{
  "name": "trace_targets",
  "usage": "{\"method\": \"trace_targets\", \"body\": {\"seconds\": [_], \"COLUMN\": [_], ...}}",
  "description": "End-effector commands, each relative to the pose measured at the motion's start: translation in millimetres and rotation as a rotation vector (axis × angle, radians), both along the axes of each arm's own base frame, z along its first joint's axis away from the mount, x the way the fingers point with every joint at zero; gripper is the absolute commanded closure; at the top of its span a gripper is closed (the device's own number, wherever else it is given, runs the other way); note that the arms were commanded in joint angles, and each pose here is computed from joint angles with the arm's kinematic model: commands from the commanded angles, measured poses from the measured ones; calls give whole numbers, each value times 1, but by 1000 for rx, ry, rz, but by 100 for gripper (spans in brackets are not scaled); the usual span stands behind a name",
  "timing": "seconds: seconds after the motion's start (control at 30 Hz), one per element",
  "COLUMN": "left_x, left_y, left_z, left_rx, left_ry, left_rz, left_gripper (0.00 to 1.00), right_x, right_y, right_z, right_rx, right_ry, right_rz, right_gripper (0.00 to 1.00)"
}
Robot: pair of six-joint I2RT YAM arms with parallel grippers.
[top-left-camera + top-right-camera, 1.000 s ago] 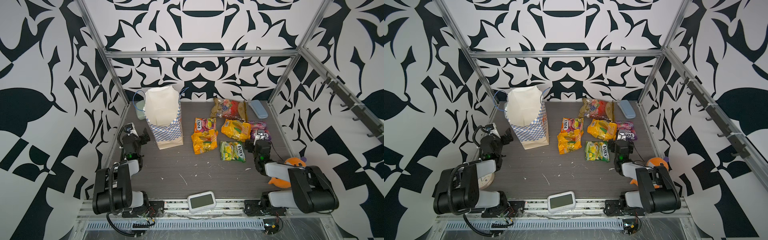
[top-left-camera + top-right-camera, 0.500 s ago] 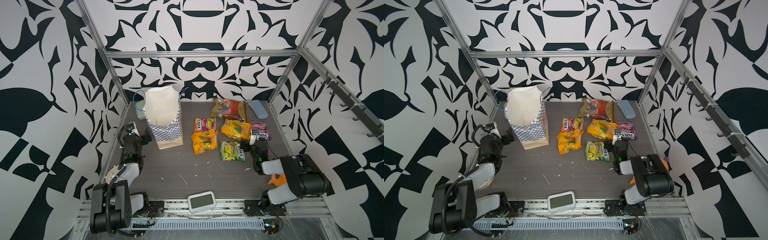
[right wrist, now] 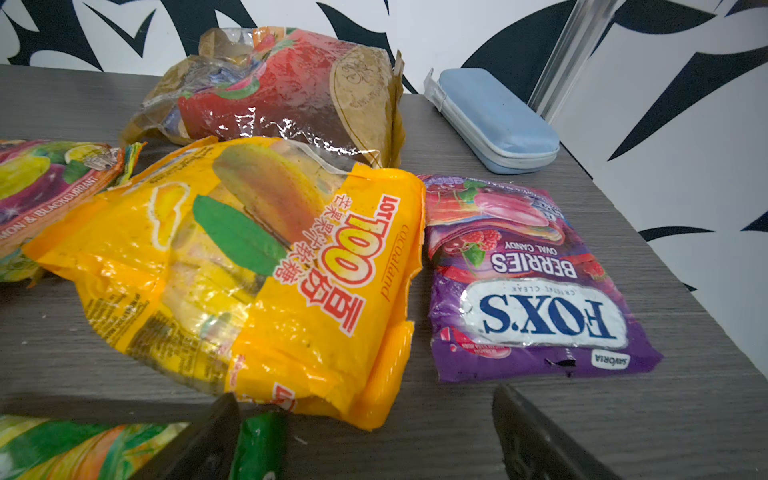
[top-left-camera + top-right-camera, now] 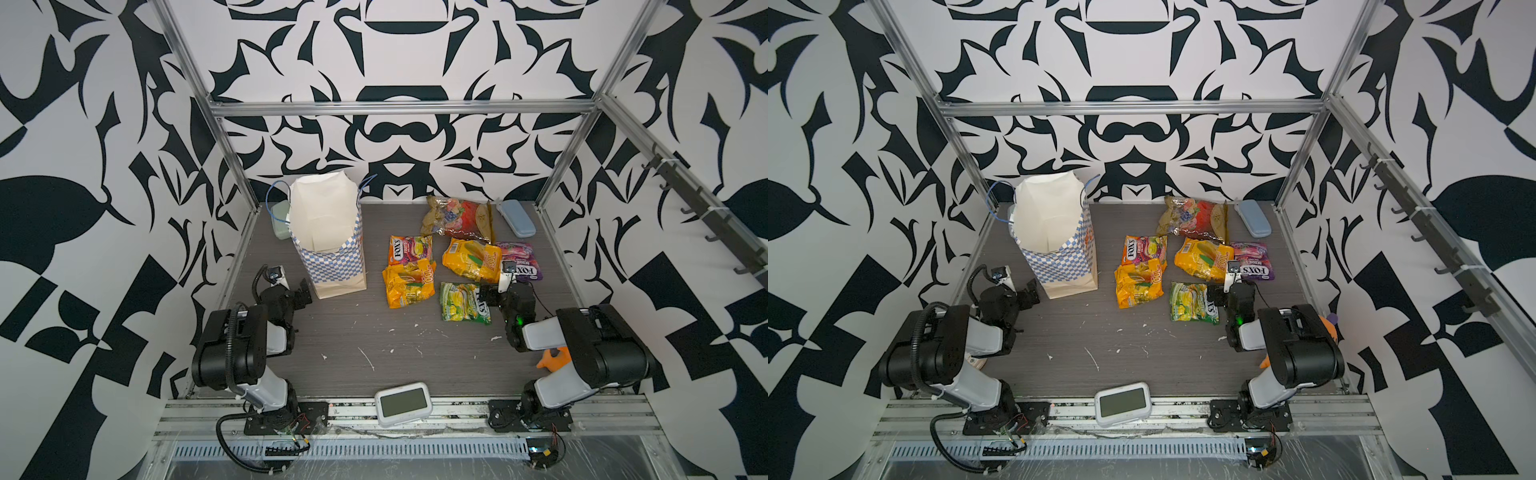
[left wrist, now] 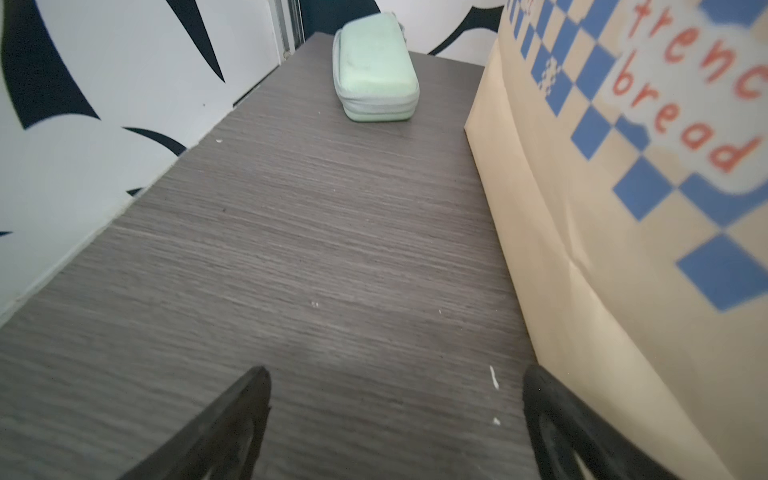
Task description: Take the snacks out of the paper bag
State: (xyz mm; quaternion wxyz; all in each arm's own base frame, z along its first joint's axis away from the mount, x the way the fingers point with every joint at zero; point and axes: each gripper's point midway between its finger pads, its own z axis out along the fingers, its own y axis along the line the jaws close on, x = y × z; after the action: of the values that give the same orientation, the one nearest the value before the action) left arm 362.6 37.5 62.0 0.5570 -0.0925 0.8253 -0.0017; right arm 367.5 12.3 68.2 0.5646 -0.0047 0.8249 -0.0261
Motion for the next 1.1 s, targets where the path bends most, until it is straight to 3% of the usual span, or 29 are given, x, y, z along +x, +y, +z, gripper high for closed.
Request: {"method": "trace_targets", "body": {"seconds": [0.0, 0.1, 0.23, 0.4, 1.07], "left_x": [22, 27, 32, 33, 34], "left_y": [-8, -7, -8, -6, -7], "left_z": [32, 32, 25, 26, 25], "left_rx": [-5, -9, -7, -5, -5], "left_ry": [-88, -79, -18, -22, -21], "left_rz": [-53, -50, -62, -54, -60], "left_gripper": [3, 1, 0, 0, 0], "right_x": [10, 11, -1, 14, 17], "right_y": [10, 11, 13, -21, -20], "right_z": [16, 15, 20, 13, 12], "right_rx": [0, 1, 2, -5, -12], "right_ry": [-55, -34, -103, -16, -2], "right_rz": [66, 74, 91, -123, -120], "right_gripper": [2, 1, 2, 1, 0]}}
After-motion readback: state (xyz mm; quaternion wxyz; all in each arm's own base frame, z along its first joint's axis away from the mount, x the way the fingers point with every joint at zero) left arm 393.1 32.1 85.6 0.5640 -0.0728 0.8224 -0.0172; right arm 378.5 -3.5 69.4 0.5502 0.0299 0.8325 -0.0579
